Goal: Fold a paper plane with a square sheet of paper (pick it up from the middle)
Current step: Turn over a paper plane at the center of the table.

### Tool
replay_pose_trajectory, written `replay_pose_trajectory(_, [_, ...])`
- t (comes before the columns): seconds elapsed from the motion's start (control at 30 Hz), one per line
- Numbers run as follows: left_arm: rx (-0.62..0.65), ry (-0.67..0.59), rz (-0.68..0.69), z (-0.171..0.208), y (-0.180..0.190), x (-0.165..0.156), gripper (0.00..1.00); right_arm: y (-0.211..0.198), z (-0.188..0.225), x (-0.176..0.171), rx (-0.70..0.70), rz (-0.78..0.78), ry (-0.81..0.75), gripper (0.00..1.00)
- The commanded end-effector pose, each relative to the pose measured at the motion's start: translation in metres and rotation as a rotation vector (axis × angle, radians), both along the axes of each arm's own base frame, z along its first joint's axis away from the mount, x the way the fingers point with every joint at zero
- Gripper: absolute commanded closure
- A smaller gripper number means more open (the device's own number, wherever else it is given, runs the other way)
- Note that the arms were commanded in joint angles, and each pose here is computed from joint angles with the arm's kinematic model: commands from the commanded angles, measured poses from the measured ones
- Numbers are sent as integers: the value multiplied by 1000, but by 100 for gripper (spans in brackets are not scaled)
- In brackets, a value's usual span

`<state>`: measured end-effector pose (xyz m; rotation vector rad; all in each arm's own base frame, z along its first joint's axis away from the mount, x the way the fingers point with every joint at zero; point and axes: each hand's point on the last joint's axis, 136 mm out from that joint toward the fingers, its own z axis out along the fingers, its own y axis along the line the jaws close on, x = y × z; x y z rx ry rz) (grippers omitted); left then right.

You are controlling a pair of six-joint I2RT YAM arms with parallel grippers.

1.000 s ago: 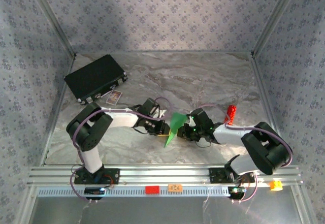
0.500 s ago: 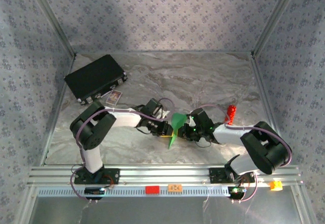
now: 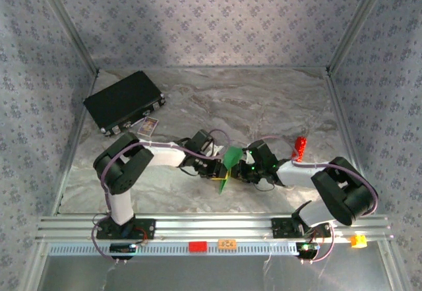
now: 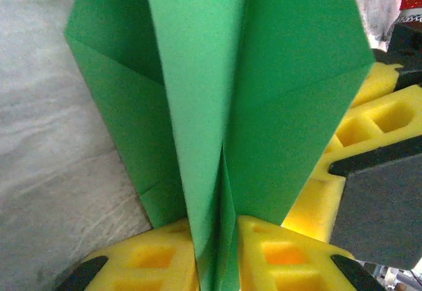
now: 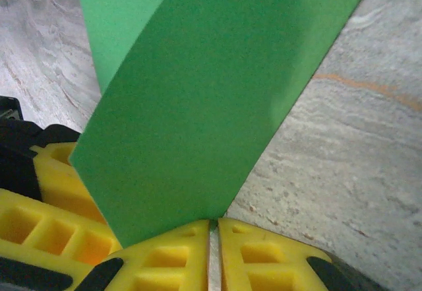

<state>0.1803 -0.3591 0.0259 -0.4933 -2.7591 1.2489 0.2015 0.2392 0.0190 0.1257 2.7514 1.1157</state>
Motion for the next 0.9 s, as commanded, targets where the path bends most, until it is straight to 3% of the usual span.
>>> replay_pose_trajectory(0.0, [-28,-14,-1,6,-8,4,81,9,-2,1,29,8,2,86])
replay_pose_trajectory(0.17, [-24,-36,15,10,-6,7,83,8,-2,2,29,4,3,86])
replay_pose_trajectory(0.33, [-21,-67,31,17,-4,11,94,8,4,5,36,-5,-13,86])
replay_pose_trajectory(0.5, [11,-144,90,31,6,20,98,-6,17,11,-10,-53,-72,86])
replay_pose_trajectory(0.7, [252,-334,241,40,48,43,98,-26,28,16,-77,-110,-125,85])
replay_pose_trajectory(0.87, [411,-421,300,45,75,52,98,-27,32,18,-73,-129,-134,85])
